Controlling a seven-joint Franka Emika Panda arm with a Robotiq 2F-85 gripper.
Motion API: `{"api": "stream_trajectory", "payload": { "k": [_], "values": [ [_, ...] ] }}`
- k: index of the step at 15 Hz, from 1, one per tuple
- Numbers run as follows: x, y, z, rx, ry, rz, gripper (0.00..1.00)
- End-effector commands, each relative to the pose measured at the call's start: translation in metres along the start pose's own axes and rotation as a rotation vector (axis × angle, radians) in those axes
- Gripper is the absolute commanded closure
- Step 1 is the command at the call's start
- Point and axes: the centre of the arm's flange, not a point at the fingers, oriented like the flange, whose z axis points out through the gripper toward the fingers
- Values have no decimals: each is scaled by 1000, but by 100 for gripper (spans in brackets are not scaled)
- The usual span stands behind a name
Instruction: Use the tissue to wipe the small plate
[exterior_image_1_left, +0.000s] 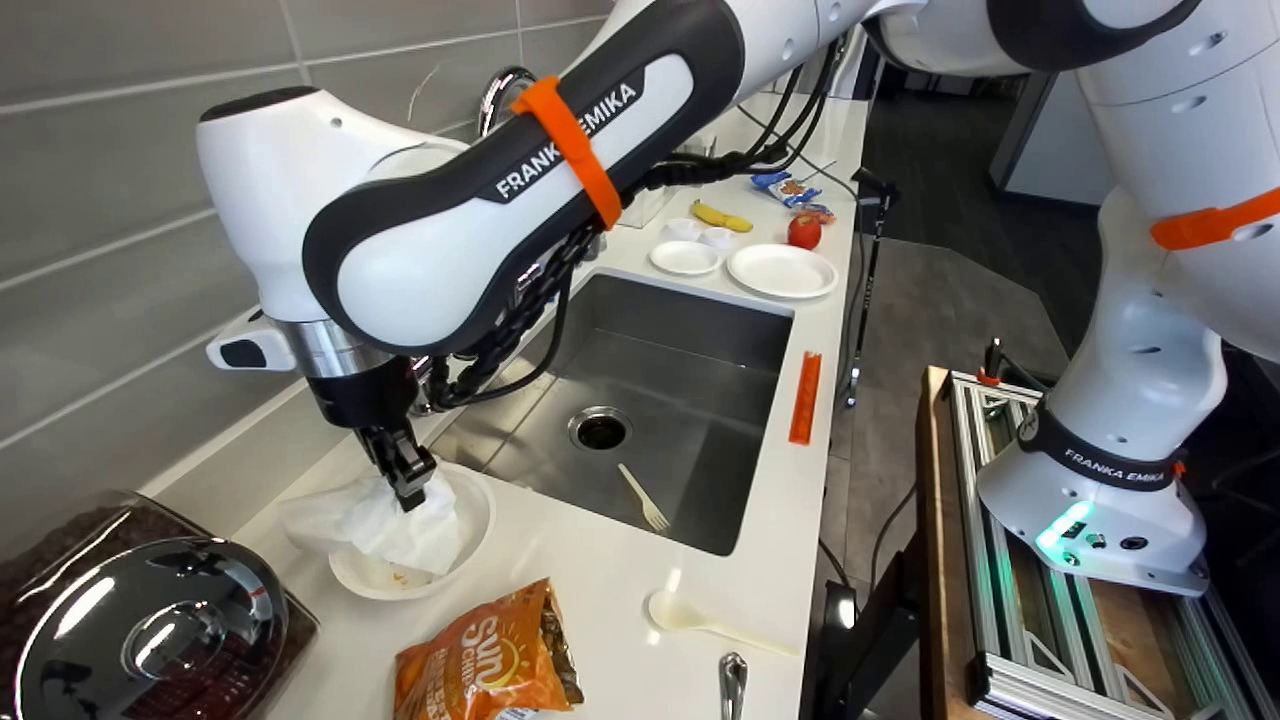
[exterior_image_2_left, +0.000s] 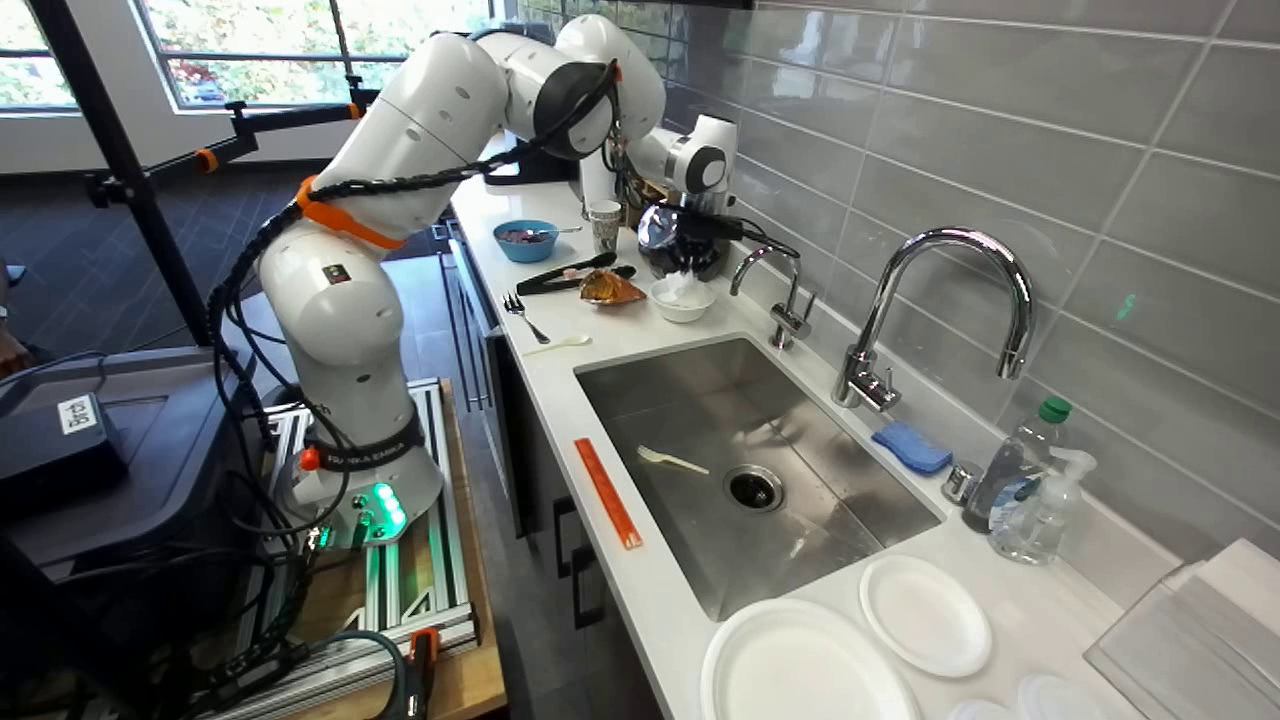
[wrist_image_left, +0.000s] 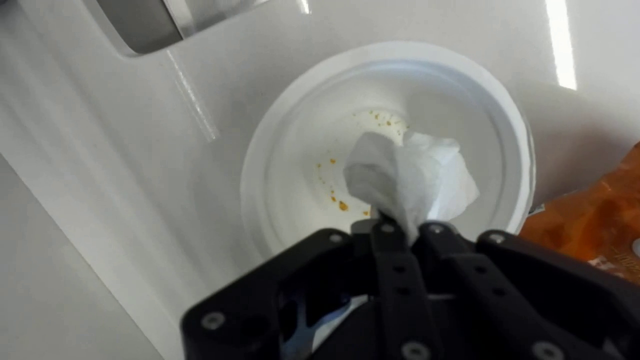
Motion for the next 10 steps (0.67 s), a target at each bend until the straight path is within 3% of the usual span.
{"api": "stream_trajectory", "payload": {
  "k": [1,10],
  "values": [
    [-4,-4,9,-31,-41,45,99],
    [-14,-16,31,41,-112,24,99]
  ]
}}
